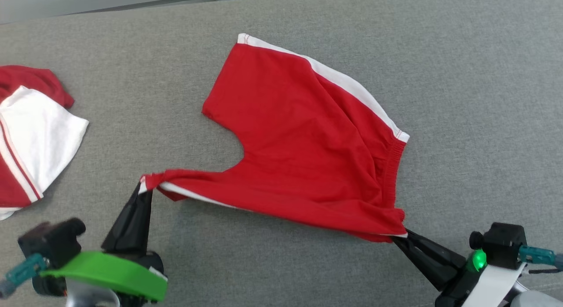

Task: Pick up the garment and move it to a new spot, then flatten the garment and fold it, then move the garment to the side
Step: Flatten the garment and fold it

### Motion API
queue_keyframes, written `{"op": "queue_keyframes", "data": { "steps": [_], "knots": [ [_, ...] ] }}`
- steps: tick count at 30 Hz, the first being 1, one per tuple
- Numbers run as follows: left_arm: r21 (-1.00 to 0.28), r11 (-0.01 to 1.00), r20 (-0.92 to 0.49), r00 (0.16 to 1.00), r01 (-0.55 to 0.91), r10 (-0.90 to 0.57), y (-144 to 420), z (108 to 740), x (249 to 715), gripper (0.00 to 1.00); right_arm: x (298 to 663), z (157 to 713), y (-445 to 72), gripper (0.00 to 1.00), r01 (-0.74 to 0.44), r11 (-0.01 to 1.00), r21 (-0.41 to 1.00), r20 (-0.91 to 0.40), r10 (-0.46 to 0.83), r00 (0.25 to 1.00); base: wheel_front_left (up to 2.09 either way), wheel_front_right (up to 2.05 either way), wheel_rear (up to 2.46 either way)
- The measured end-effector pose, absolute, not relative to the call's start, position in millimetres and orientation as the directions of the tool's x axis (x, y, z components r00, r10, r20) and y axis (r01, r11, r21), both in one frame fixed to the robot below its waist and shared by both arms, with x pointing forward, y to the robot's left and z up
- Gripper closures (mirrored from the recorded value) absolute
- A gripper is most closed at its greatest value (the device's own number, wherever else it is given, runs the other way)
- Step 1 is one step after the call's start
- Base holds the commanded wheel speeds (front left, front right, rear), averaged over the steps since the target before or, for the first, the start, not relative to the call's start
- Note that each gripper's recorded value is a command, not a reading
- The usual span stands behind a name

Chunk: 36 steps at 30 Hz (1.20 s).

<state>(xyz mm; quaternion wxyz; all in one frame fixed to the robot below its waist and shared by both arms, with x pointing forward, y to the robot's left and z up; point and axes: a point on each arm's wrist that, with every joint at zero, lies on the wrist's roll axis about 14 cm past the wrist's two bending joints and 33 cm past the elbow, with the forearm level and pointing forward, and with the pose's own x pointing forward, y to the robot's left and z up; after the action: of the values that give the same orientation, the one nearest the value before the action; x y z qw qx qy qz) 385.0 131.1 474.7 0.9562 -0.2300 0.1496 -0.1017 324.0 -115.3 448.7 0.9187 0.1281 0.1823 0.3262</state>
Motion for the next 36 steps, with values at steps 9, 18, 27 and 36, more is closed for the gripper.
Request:
{"op": "queue_keyframes", "data": {
  "steps": [9,18,27,36],
  "knots": [
    [-0.331,0.848,-0.220,0.840,0.413,-0.495,82.5,521.1,473.6,1.00,368.6,471.7,-104.6,1.00,-0.485,0.710,0.510,-0.165,0.634,0.756,0.00,0.00,0.00],
    [-0.323,0.778,-0.383,0.678,0.539,-0.628,23.6,497.9,543.8,1.00,421.3,455.7,-118.6,1.00,-0.352,0.714,0.605,-0.183,0.555,0.812,0.00,0.00,0.00],
    [-0.269,0.796,-0.528,0.608,0.542,-0.592,-1.3,448.3,595.0,1.00,443.2,443.0,-134.4,1.00,-0.272,0.720,0.639,-0.197,0.495,0.847,0.00,0.00,0.00],
    [-0.214,0.852,-0.641,0.590,0.477,-0.491,10.0,398.9,617.5,1.00,444.3,425.2,-149.1,0.87,-0.187,0.734,0.653,-0.243,0.437,0.866,0.00,0.00,0.00]
  ]
}}
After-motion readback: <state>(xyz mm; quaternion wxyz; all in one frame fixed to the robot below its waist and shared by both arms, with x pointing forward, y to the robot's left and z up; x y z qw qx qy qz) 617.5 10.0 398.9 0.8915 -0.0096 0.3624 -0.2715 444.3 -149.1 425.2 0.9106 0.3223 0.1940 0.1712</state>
